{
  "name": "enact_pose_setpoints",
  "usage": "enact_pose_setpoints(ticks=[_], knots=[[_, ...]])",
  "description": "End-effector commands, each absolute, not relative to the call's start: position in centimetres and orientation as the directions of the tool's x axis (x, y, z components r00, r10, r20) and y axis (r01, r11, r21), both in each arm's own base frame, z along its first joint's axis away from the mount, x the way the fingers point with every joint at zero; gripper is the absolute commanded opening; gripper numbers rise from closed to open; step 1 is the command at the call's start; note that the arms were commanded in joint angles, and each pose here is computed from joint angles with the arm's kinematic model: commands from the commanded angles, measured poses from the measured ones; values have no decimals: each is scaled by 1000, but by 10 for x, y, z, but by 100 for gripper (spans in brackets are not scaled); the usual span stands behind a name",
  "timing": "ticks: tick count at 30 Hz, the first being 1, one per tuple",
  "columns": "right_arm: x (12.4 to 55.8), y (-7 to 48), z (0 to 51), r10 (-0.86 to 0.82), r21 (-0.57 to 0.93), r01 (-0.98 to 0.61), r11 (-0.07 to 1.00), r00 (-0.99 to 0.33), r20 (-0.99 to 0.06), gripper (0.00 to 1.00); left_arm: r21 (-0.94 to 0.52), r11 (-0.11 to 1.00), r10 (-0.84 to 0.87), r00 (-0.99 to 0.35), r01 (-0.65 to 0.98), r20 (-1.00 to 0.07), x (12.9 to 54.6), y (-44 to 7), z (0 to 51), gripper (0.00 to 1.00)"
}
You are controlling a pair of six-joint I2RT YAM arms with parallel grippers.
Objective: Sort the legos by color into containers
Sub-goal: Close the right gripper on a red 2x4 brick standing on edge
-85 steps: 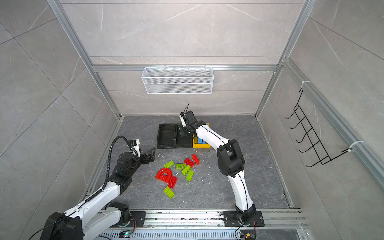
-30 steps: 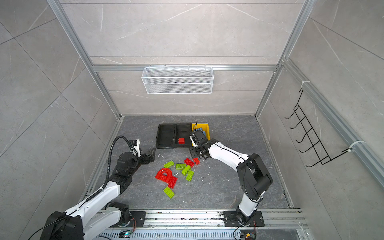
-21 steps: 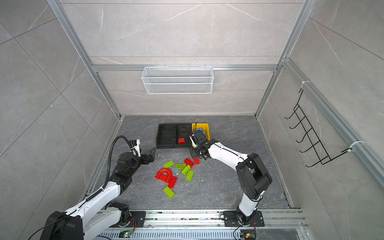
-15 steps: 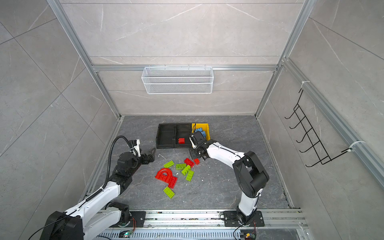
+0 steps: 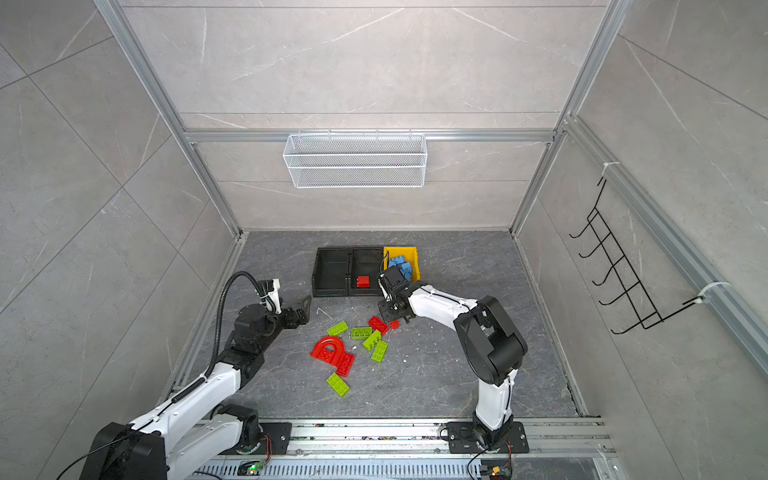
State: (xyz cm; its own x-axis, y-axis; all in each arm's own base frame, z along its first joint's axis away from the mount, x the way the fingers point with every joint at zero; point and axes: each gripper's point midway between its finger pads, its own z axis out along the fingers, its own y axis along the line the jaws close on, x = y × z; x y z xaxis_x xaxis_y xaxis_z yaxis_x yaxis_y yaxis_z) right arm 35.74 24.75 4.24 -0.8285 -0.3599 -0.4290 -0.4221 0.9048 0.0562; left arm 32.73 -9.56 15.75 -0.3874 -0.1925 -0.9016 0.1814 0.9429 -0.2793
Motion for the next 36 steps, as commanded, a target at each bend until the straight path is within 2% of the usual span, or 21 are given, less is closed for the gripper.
enact_pose_setpoints(ticks=[1, 23, 36], knots=[[364, 246, 37, -361, 49, -421, 906, -828, -430, 49, -270, 941, -195, -325, 205, -925, 333, -98, 180, 100], [360, 242, 32, -349, 54, -407, 912, -837, -421, 33, -270, 942, -194, -329, 201, -924, 334, -98, 178, 100], [364, 249, 67, -333, 85, -422, 903, -810, -482, 29, -271, 941, -196, -327, 202, -925, 333, -98, 179, 100]])
